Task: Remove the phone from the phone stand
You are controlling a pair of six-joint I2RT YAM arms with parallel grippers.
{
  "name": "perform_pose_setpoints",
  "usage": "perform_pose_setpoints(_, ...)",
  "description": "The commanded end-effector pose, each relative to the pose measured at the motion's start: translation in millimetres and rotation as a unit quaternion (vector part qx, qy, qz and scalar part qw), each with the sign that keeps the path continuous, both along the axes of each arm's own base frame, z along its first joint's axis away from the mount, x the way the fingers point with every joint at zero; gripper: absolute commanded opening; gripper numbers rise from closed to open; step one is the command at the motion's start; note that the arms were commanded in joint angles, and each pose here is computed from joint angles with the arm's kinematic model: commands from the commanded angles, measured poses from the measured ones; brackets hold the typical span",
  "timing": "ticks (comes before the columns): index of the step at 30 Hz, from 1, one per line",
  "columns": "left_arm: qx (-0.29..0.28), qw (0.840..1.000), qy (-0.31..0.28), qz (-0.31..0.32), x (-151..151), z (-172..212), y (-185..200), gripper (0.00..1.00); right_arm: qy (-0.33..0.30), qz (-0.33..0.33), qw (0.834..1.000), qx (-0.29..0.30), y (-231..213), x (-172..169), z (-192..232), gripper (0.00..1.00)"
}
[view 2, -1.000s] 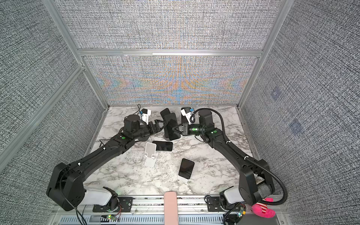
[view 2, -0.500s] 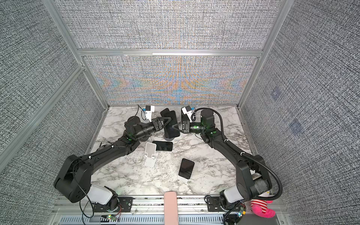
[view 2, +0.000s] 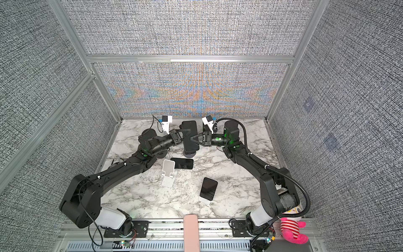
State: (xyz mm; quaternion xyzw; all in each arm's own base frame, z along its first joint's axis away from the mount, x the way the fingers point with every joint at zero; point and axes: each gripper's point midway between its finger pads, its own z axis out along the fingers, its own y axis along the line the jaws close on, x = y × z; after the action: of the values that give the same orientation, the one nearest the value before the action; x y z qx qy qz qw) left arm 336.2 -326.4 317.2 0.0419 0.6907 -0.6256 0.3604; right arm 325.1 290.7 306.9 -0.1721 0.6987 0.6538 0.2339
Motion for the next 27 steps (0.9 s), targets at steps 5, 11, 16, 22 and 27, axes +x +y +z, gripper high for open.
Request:
perform_pose_setpoints(5, 0.041, 0.998, 0.013, 0.043, 15, -10, 5, 0.0, -0.047, -0.11, 0.974, -0.193, -43, 2, -28, 0.74)
perform_pose_setpoints(11, 0.052, 0.996, 0.022, 0.07, 28, -14, 2, 0.0, -0.088, -0.188, 0.91, -0.359, -69, -12, -36, 0.84)
perform_pose_setpoints(16, 0.01, 0.998, 0.021, 0.065, 33, -10, -10, 0.0, -0.095, -0.205, 0.904, -0.364, -55, -13, -32, 0.84)
perform_pose_setpoints(22, -0.002, 0.998, 0.017, 0.058, 29, -9, -17, 0.0, -0.084, -0.197, 0.908, -0.36, -28, -4, -42, 0.85)
perform_pose_setpoints(27, -0.001, 0.998, 0.018, 0.056, 25, -11, -18, 0.0, -0.082, -0.206, 0.904, -0.365, -17, 10, -44, 0.84)
